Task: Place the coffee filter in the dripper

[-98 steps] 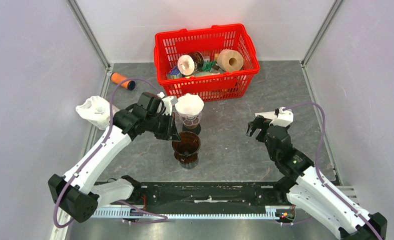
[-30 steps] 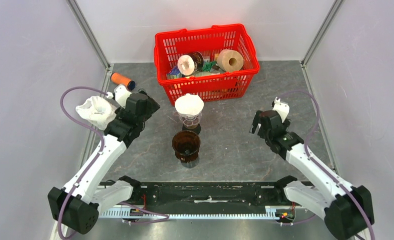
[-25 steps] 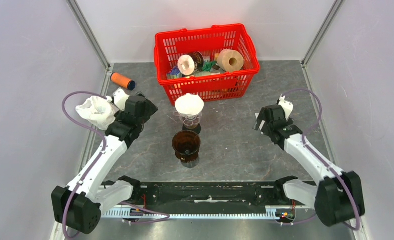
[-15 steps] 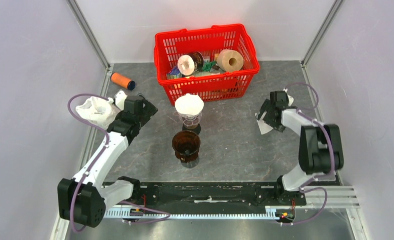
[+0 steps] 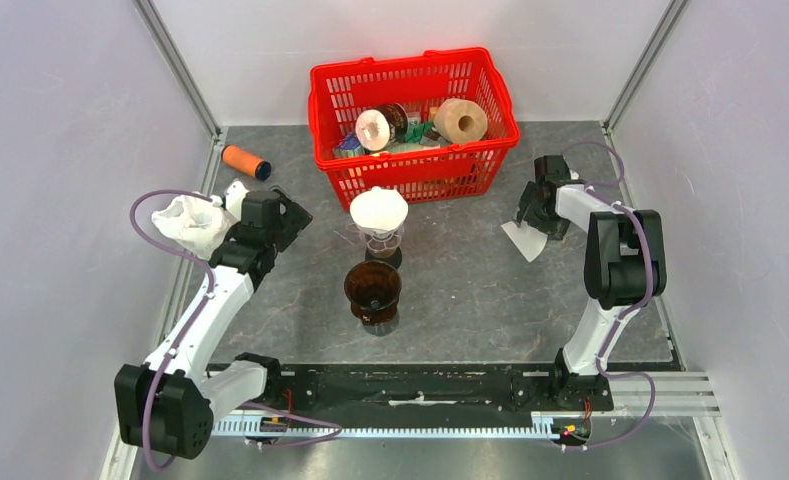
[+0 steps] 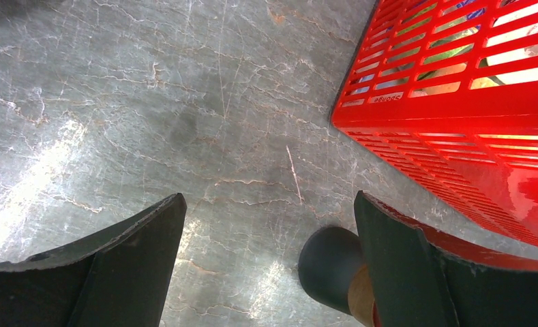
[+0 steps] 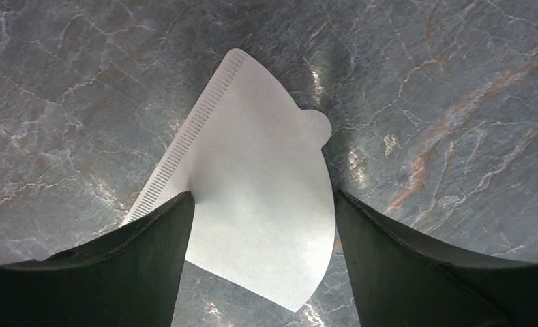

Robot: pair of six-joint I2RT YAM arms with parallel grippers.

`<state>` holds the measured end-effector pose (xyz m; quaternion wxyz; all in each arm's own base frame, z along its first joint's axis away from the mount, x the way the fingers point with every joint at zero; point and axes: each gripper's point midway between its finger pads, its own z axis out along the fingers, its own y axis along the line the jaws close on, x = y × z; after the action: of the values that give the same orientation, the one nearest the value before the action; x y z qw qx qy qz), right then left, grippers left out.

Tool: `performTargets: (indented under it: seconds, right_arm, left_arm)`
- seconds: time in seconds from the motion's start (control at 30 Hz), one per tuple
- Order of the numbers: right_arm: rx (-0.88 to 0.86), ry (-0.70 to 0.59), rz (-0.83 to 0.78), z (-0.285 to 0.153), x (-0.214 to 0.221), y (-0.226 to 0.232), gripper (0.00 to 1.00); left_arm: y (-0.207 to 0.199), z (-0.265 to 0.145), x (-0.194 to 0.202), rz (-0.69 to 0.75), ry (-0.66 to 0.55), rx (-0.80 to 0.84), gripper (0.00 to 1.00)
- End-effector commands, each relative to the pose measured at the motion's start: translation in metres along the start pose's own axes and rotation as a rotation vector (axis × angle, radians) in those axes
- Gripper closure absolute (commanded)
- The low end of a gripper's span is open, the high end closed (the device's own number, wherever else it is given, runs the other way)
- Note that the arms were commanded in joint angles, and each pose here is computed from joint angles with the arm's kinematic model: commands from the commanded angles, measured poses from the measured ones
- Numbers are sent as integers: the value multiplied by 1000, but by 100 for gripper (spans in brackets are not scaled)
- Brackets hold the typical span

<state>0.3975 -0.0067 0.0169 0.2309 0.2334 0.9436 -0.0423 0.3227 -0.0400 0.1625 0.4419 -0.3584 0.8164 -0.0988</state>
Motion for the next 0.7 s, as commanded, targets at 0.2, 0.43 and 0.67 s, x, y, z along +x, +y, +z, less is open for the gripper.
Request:
performTargets:
  seconds: [0.2,0.43,0.67]
  right_arm:
    - [55,171,-14,6,51,-11,45]
    - [18,94,-45,-13,32,-2,57]
    - [-218,-44,-84,-73,14,23,68]
  left_arm:
    - [-3,-1,-14,3,-47,14,0]
    - [-4,-5,-15,8,-49,30,1]
    - [-19,-13,-13,32,-28,123,1]
